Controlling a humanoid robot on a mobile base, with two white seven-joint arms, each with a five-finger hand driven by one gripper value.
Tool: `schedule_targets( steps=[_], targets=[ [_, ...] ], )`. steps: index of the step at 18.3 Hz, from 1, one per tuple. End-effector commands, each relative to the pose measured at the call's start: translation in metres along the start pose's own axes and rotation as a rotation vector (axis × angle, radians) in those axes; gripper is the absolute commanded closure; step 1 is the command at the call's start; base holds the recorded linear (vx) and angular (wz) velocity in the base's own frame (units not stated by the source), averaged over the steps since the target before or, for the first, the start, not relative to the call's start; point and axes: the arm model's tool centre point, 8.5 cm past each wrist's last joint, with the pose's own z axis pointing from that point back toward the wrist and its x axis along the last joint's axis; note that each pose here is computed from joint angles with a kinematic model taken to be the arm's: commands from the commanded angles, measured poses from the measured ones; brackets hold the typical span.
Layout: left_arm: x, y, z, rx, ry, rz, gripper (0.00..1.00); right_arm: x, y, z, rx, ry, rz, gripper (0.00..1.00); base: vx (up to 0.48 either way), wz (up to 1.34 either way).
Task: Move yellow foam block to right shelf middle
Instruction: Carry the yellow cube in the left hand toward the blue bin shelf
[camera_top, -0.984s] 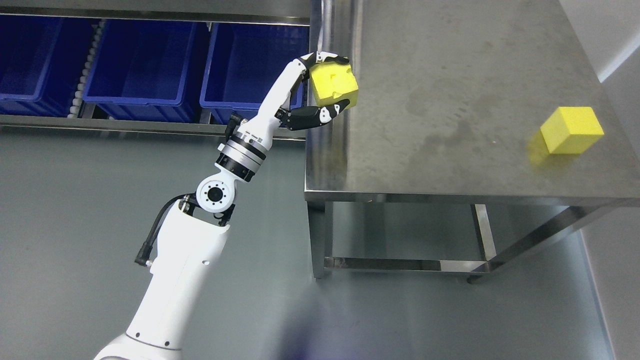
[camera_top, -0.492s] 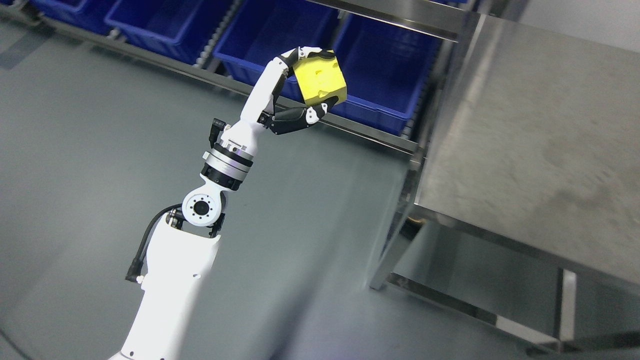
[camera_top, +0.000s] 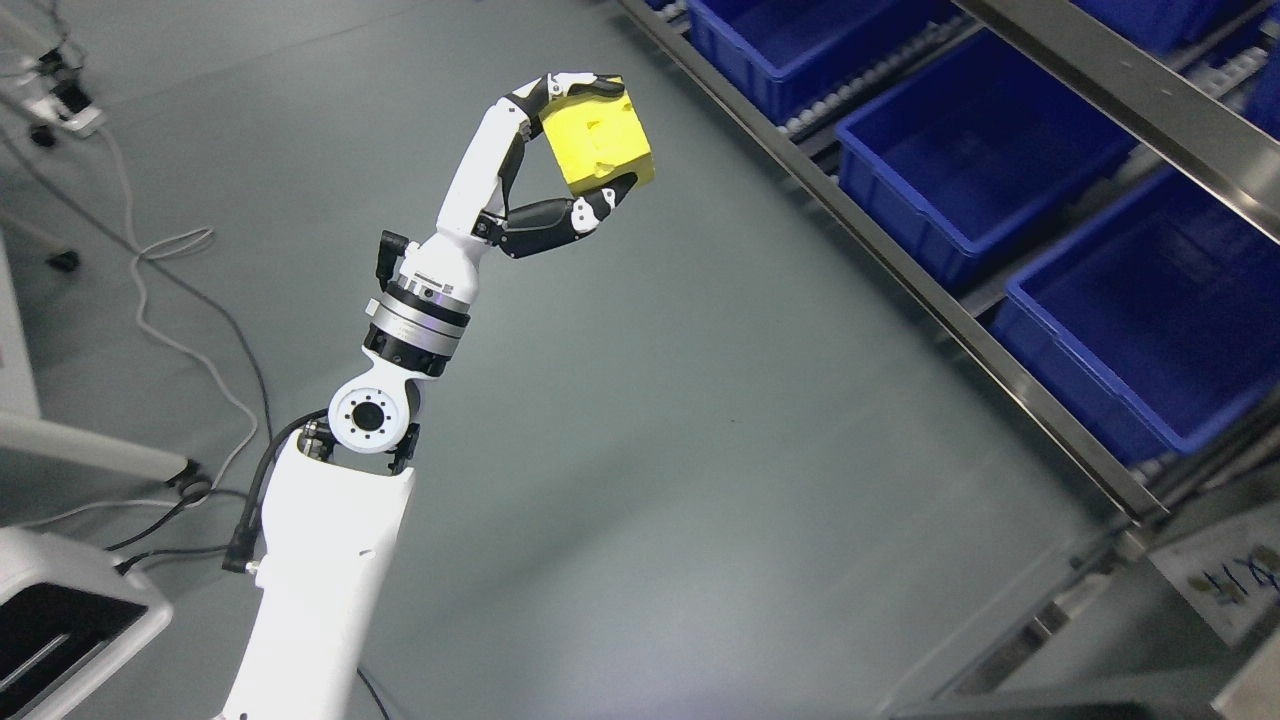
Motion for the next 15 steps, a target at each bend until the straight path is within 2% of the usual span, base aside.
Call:
schedule_targets(
  steps=[1, 8, 15],
  targets=[
    [0.003, 0.021, 0.006, 0.037, -0.004, -0.034, 1.0, 0.006, -0.011, -0.001, -0.017, -0.018, 0.006, 0.0, 0.152, 0.76],
    [0.001, 0.035, 0.009, 0.074, 0.005, -0.045, 0.99, 0.006, -0.011, -0.001, -0.018, -0.018, 0.004, 0.0, 0.179, 0.48],
    [0.001, 0.035, 0.01, 0.076, 0.004, -0.045, 0.99, 0.006, -0.011, -0.001, -0.018, -0.018, 0.004, 0.0, 0.292, 0.03]
  ],
)
